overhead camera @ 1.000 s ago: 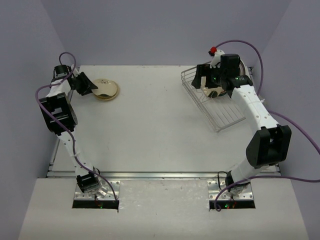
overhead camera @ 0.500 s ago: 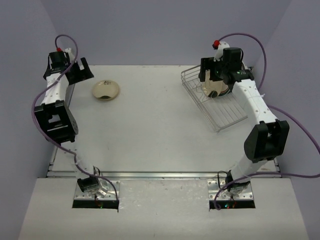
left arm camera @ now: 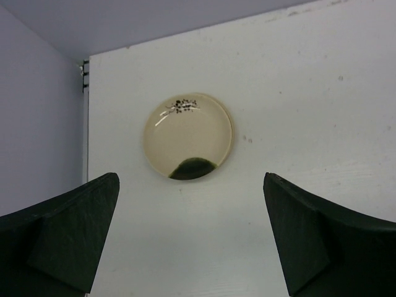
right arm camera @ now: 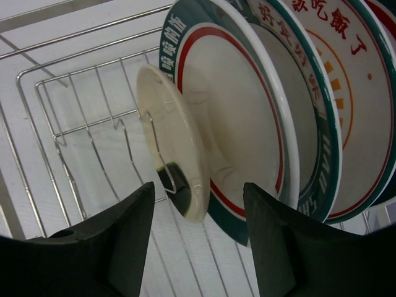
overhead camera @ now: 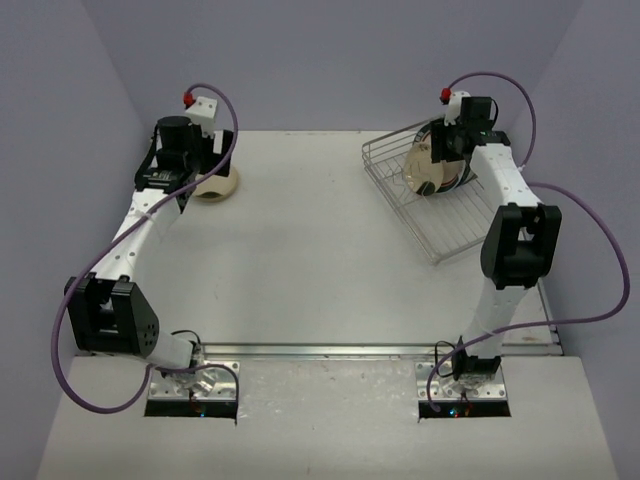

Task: Unload the plates from the dish rack

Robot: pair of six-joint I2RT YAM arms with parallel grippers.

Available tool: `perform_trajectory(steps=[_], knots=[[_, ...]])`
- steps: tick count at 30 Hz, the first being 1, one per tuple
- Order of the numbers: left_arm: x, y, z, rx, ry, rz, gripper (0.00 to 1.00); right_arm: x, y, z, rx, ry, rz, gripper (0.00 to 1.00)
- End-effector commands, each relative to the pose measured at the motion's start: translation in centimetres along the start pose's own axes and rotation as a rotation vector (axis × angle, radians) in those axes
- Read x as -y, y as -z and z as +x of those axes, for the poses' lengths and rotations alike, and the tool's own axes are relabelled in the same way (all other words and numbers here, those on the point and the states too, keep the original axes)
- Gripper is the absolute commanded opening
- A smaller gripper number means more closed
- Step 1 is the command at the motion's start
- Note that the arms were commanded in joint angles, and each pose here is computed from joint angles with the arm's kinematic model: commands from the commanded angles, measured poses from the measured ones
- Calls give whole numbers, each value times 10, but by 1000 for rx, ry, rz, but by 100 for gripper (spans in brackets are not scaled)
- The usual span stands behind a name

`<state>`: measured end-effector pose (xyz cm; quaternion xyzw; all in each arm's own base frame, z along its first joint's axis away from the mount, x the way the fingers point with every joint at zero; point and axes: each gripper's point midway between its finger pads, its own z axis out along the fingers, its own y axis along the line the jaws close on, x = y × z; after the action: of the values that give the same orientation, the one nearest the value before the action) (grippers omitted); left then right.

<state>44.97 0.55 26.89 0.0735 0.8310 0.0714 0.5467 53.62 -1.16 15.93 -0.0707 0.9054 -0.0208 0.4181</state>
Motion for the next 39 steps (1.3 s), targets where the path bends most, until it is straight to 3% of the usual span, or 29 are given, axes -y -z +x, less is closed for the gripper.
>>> perform_trajectory(steps=[1, 13, 17, 20, 23, 33, 37, 39], knots=[[5, 9, -15, 58, -59, -38, 100, 7, -2, -30, 82, 72, -2, 57], [10, 10, -17, 62, -64, -34, 100, 1, -39, -2, 19, 96, -36, 42], [11, 10, -16, 57, -60, -28, 100, -3, -36, -1, 19, 117, -44, 26], [12, 11, -17, 59, -54, -24, 100, -5, -24, -10, 42, 137, -33, 1], [12, 13, -18, 63, -46, -25, 100, -16, -5, -29, 95, 166, -21, 0], [17, 26, -40, 117, 28, 9, 100, -18, 124, -152, 444, 247, 115, 0], [40, 37, -52, 136, 54, 152, 100, -40, 148, -162, 475, 204, 7, 0], [64, 53, -64, 171, 79, 302, 100, -75, 154, -146, 444, 178, -176, 0]])
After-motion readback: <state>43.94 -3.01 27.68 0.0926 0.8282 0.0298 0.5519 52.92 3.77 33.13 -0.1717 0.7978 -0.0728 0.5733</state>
